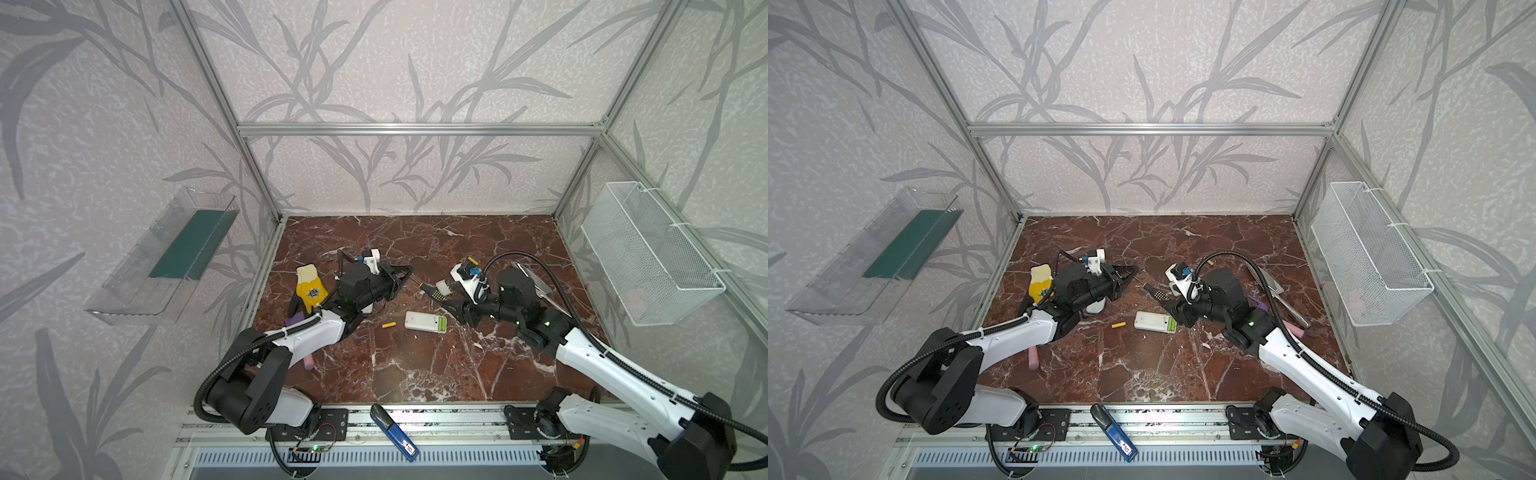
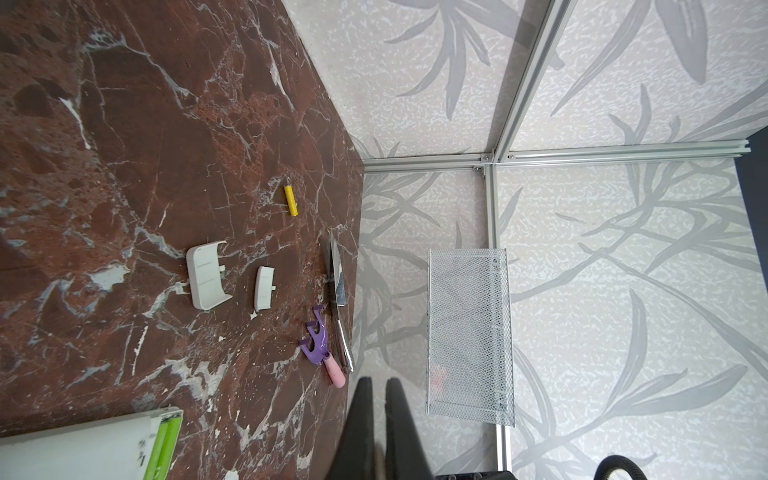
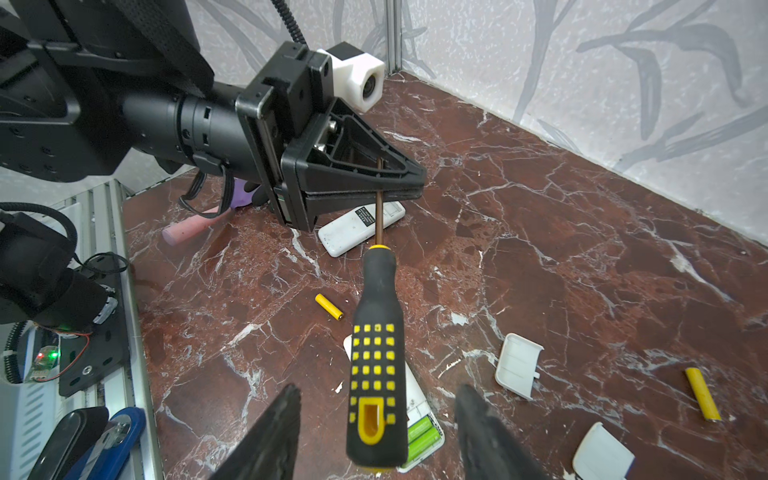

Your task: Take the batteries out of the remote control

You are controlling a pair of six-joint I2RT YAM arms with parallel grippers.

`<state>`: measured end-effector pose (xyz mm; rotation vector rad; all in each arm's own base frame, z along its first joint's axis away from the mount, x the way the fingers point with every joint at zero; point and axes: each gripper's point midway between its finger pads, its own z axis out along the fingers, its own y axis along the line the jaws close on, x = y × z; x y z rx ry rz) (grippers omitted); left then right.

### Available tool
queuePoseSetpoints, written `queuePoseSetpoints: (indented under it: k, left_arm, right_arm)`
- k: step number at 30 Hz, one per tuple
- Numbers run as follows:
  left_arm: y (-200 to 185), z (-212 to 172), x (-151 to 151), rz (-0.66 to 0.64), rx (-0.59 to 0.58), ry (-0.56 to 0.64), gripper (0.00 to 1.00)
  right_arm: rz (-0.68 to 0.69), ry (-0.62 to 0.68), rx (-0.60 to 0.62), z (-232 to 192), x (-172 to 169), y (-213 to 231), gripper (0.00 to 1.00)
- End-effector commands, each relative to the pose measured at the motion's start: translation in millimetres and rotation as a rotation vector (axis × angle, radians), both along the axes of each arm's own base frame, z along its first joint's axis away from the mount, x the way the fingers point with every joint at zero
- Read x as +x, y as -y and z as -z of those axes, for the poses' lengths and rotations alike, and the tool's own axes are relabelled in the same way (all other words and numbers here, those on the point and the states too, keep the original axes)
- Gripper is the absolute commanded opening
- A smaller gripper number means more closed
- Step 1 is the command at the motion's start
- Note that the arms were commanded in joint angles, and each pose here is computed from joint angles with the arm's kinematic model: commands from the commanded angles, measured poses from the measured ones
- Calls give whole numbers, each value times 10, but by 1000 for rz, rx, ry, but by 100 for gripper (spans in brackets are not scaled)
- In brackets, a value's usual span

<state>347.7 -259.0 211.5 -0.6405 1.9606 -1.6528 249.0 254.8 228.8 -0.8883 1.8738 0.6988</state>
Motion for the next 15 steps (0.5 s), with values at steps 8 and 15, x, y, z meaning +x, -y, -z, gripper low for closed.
queuePoseSetpoints:
  k: [8, 15]
  left_arm:
    - [-1, -302, -43, 16, -89, 46, 0]
    - [7, -299, -46, 20, -97, 45, 0]
  right_arm:
    - [-20, -20, 31, 49, 59, -98, 53]
    - [-27, -28, 37, 53, 98, -148, 49]
